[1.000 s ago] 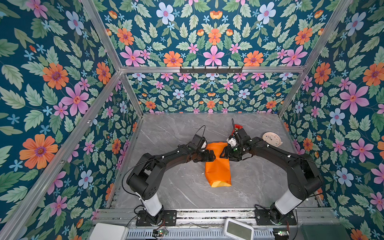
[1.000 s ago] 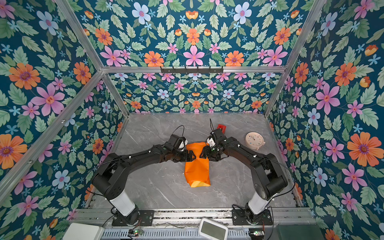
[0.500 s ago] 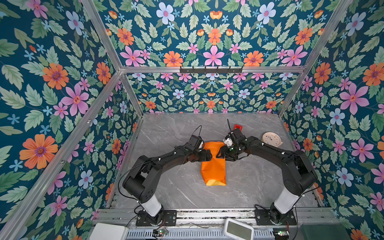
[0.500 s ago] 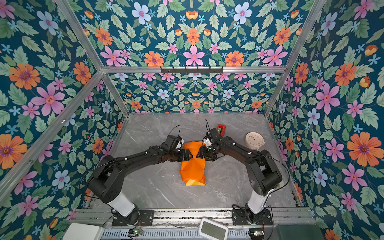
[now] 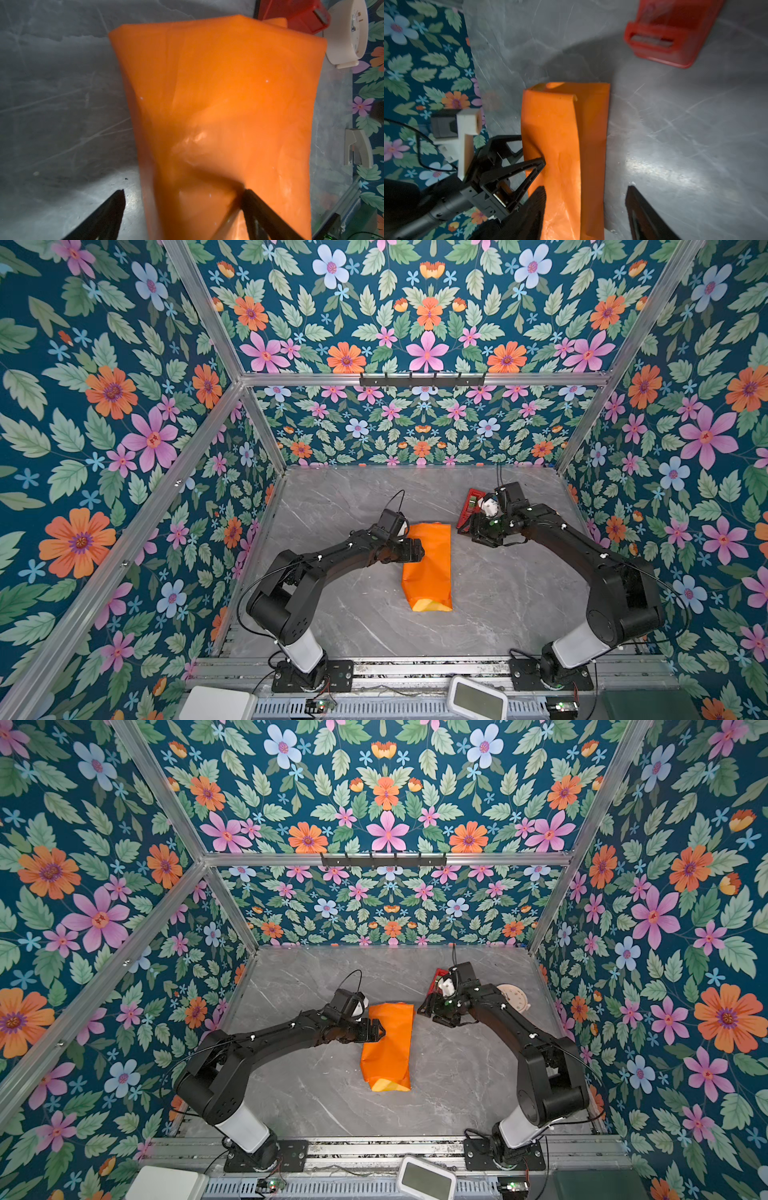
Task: Wrap the gift box in paper
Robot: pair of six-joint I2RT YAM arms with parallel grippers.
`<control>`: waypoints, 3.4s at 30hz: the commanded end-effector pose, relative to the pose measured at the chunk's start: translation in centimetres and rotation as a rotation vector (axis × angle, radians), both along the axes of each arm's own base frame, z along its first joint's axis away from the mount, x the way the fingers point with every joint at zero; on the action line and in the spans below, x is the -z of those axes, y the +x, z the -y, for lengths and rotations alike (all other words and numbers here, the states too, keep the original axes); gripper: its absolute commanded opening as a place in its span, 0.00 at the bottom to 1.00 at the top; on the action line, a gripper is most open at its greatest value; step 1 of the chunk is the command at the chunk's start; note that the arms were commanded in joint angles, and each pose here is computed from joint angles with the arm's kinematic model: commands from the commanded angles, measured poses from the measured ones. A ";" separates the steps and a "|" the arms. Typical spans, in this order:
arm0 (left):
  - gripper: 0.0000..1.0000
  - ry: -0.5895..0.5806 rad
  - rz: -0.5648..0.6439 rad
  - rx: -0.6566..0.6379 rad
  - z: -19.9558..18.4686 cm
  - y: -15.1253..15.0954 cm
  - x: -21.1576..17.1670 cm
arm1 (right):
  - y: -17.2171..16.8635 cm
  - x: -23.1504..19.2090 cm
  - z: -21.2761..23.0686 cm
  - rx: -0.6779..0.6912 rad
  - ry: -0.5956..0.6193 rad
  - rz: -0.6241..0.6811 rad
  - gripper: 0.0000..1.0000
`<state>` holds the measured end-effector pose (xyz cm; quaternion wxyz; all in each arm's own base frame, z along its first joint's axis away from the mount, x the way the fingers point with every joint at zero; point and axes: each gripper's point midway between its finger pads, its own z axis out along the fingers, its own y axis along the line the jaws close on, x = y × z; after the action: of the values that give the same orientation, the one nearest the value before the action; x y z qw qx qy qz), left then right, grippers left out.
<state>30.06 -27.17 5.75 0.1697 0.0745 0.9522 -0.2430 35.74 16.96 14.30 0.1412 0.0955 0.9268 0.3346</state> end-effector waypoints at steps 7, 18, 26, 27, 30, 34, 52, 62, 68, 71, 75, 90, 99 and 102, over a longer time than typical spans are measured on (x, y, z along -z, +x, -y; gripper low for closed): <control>0.89 0.226 -0.120 -0.024 -4.4 -2.8 3.9 | 6.9 -1.2 3.5 0.172 0.155 0.030 0.55; 0.89 0.215 -0.121 -0.021 -4.0 -2.6 3.8 | 11.0 2.7 3.7 0.194 0.159 -0.024 0.49; 0.89 0.215 -0.118 -0.020 -4.0 -2.6 3.8 | 11.7 4.2 3.2 0.174 0.187 -0.050 0.45; 0.89 0.216 -0.120 -0.020 -4.0 -2.6 3.8 | 11.7 4.4 3.1 0.175 0.189 -0.055 0.45; 0.89 0.216 -0.119 -0.019 -4.0 -2.6 3.8 | 11.9 4.9 3.1 0.176 0.193 -0.058 0.44; 0.89 0.216 -0.119 -0.019 -4.1 -2.6 3.8 | 12.3 5.5 2.9 0.180 0.208 -0.069 0.42; 0.89 0.220 -0.113 -0.015 -4.1 -2.6 3.6 | 11.8 8.4 3.0 0.234 0.231 -0.122 0.27; 0.89 0.219 -0.111 -0.016 -4.1 -2.5 3.5 | 11.9 9.4 2.8 0.256 0.258 -0.134 0.19; 0.89 0.221 -0.111 -0.015 -4.1 -2.6 3.6 | 11.9 9.5 2.7 0.264 0.272 -0.140 0.14; 0.89 0.221 -0.110 -0.014 -4.1 -2.6 3.6 | 11.9 9.7 2.7 0.269 0.276 -0.142 0.12; 0.89 0.220 -0.109 -0.015 -4.1 -2.6 3.5 | 11.9 9.7 2.7 0.275 0.283 -0.144 0.09; 0.88 0.220 -0.109 -0.015 -4.1 -2.6 3.5 | 11.9 9.6 2.6 0.278 0.300 -0.143 0.00; 0.88 0.219 -0.110 -0.015 -4.1 -2.5 3.6 | 11.9 9.6 2.6 0.276 0.296 -0.146 0.00; 0.88 0.220 -0.112 -0.014 -4.1 -2.6 3.7 | 12.0 9.4 2.5 0.270 0.300 -0.140 0.00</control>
<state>30.06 -27.35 5.62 0.1669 0.0767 0.9519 -0.2452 48.29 15.47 7.33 0.1188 0.2236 0.8371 0.4849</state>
